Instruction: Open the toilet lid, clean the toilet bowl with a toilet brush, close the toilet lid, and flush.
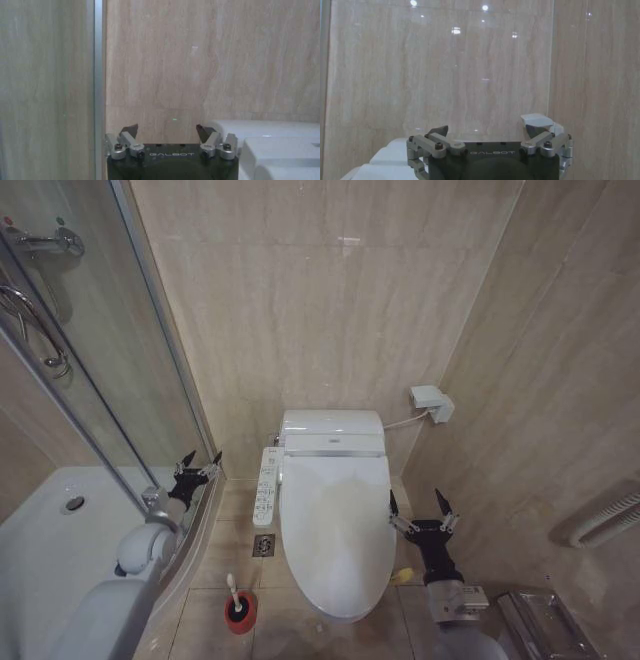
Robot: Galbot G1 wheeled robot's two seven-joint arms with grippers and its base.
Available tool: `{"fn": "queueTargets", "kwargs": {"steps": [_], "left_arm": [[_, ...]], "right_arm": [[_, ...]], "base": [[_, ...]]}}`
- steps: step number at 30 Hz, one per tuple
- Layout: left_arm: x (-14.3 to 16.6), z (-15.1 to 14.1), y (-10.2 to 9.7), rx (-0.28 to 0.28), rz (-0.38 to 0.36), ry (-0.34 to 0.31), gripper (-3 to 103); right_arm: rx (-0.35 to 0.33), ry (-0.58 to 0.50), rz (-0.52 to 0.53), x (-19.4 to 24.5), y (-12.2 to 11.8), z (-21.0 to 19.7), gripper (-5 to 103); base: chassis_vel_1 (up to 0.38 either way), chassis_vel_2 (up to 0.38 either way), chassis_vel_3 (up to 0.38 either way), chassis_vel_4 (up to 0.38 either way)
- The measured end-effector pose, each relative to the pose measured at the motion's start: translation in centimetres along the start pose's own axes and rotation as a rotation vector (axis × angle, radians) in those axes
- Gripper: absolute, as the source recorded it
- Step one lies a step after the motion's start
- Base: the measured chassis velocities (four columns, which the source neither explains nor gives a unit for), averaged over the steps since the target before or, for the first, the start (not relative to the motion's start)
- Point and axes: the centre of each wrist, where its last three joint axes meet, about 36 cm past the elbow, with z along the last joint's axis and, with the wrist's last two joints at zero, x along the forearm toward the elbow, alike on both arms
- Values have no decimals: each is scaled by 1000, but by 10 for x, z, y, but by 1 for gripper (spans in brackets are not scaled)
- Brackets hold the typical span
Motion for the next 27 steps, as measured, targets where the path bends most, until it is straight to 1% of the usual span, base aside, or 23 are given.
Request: {"fn": "queueTargets", "kwargs": {"steps": [1,8,9,13,15,16,17,18,21,23,27], "left_arm": [[-4,-1,2,-8,4,0,74],[-17,2,0,-21,31,9,74],[-20,2,-1,-22,35,11,47],[-31,5,-1,-28,50,15,47],[-44,4,1,-39,54,19,47],[-45,4,1,-40,54,19,20],[-54,5,1,-48,55,21,20],[-54,5,1,-48,55,21,20],[-69,4,0,-67,66,26,20],[-74,4,-1,-76,73,30,18],[-90,7,-6,-92,102,36,18]], "right_arm": [[0,0,0,0,0,0,100],[0,0,0,0,0,0,100],[0,0,0,0,0,0,100],[0,0,0,0,0,0,100],[0,0,0,0,0,0,100],[0,0,0,0,0,0,100],[0,0,0,0,0,0,100],[0,0,0,0,0,0,100],[0,0,0,0,0,0,100],[0,0,0,0,0,0,100],[0,0,0,0,0,0,100]], "base": [[0,0,0,0],[0,0,0,0],[0,0,0,0],[0,0,0,0],[0,0,0,0],[0,0,0,0],[0,0,0,0],[0,0,0,0],[0,0,0,0],[0,0,0,0],[0,0,0,0]]}}
